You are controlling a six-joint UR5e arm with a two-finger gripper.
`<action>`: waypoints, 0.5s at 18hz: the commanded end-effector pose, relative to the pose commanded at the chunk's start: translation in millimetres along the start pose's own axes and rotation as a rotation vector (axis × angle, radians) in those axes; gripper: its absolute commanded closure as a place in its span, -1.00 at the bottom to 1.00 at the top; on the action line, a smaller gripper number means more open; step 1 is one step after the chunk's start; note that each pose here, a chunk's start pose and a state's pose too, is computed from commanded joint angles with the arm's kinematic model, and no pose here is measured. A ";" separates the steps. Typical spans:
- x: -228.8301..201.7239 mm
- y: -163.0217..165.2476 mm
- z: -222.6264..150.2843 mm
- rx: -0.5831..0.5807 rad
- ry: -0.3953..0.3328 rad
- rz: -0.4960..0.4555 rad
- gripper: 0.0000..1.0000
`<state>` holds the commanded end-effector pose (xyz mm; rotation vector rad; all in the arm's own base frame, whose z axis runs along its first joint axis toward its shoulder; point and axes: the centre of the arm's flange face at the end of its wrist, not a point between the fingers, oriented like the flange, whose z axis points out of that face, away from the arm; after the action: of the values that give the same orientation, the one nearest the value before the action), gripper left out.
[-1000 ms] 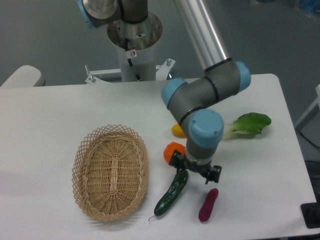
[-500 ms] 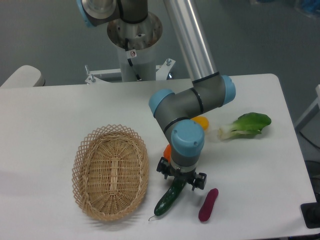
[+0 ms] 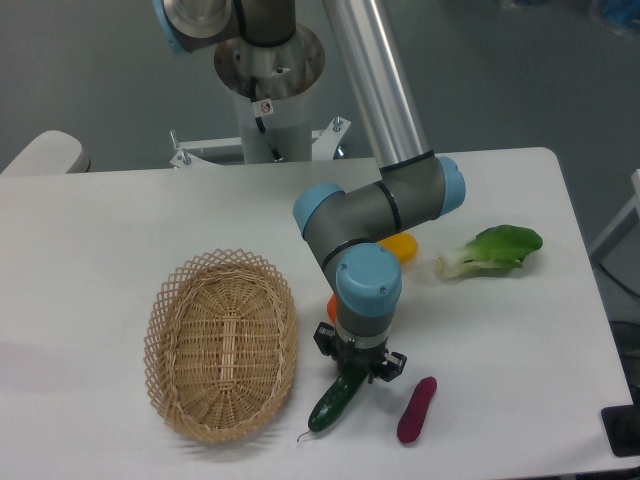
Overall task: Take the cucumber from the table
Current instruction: 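Lower the gripper around the cucumber and close on it, then lift the held cucumber up and away from the table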
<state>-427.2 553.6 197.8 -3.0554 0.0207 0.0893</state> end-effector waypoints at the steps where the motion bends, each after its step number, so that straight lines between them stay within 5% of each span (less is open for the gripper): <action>1: -1.9 -0.5 -3.8 0.005 -0.004 0.000 0.74; 6: -19.1 -13.7 -49.5 0.050 -0.060 0.011 0.74; 9: -26.4 -6.9 -90.1 0.045 -0.087 0.098 0.71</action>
<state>-448.3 553.1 289.6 -3.0009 0.1648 0.2252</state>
